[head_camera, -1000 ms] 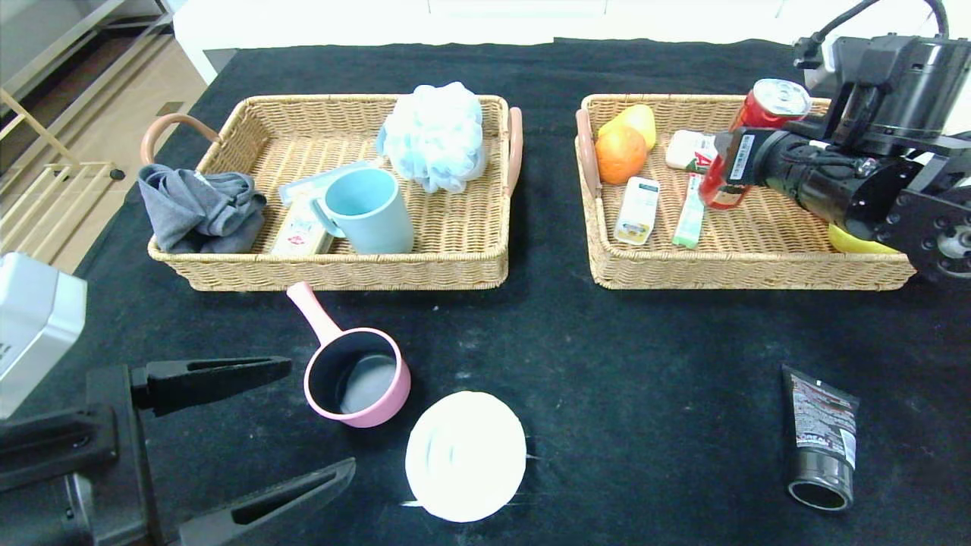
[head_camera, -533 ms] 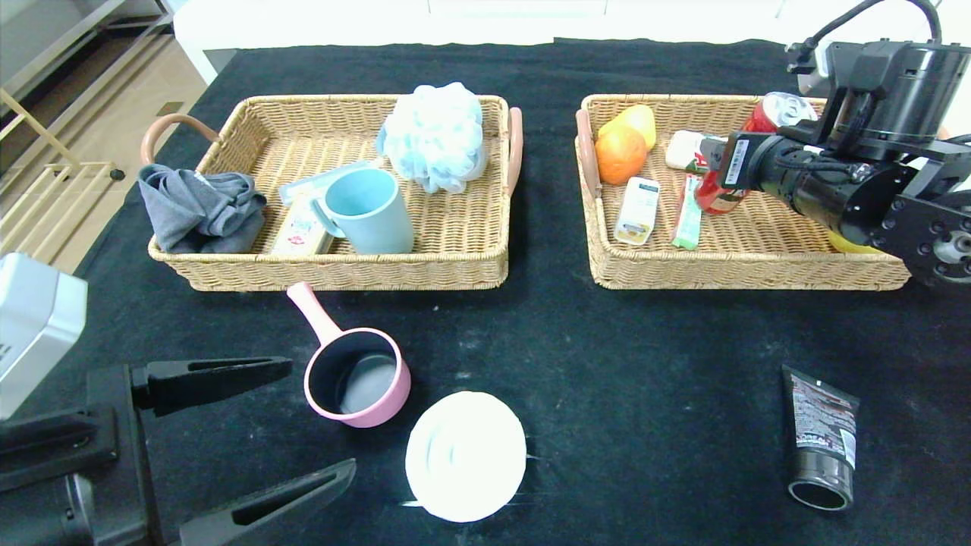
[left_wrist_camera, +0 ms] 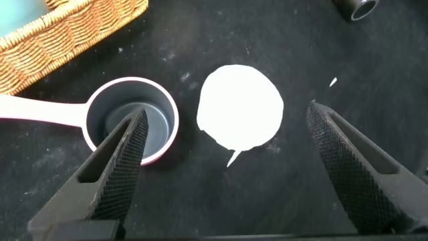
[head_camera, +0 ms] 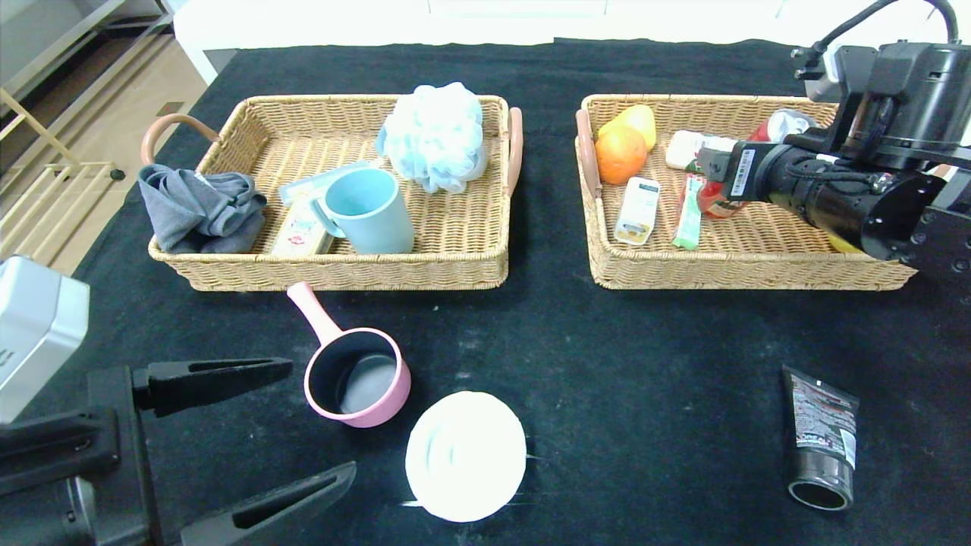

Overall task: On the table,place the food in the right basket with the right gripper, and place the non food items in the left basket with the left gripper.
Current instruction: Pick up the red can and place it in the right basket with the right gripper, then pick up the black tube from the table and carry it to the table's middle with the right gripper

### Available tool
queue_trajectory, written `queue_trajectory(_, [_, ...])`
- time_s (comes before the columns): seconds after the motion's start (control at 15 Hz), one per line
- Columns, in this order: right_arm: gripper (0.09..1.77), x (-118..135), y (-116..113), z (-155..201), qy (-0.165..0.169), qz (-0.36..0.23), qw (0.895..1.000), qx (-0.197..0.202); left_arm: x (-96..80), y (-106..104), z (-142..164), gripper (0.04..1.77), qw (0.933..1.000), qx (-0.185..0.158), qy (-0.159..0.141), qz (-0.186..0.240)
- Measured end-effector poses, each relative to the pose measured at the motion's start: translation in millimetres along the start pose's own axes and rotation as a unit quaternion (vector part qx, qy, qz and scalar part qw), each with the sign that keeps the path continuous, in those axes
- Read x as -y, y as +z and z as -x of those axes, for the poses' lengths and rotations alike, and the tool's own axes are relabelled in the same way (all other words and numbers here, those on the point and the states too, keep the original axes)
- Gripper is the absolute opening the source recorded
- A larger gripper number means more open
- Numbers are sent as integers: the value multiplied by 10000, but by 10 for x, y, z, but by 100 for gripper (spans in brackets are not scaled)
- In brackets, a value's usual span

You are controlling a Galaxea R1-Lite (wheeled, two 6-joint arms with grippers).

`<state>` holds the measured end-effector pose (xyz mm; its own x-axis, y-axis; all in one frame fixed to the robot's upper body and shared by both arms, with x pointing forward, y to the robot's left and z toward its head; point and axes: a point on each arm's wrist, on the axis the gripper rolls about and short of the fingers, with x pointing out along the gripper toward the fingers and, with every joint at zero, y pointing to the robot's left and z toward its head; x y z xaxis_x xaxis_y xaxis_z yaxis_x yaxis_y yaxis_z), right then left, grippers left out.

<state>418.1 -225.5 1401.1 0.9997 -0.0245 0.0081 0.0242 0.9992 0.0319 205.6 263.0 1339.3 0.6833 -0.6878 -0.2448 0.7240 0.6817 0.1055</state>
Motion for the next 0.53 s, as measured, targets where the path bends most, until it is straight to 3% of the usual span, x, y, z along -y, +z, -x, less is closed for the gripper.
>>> queue_trajectory(0.53, [168, 29, 113, 343, 132, 46, 9999, -85, 4, -16, -8, 172, 10000, -33, -24, -7])
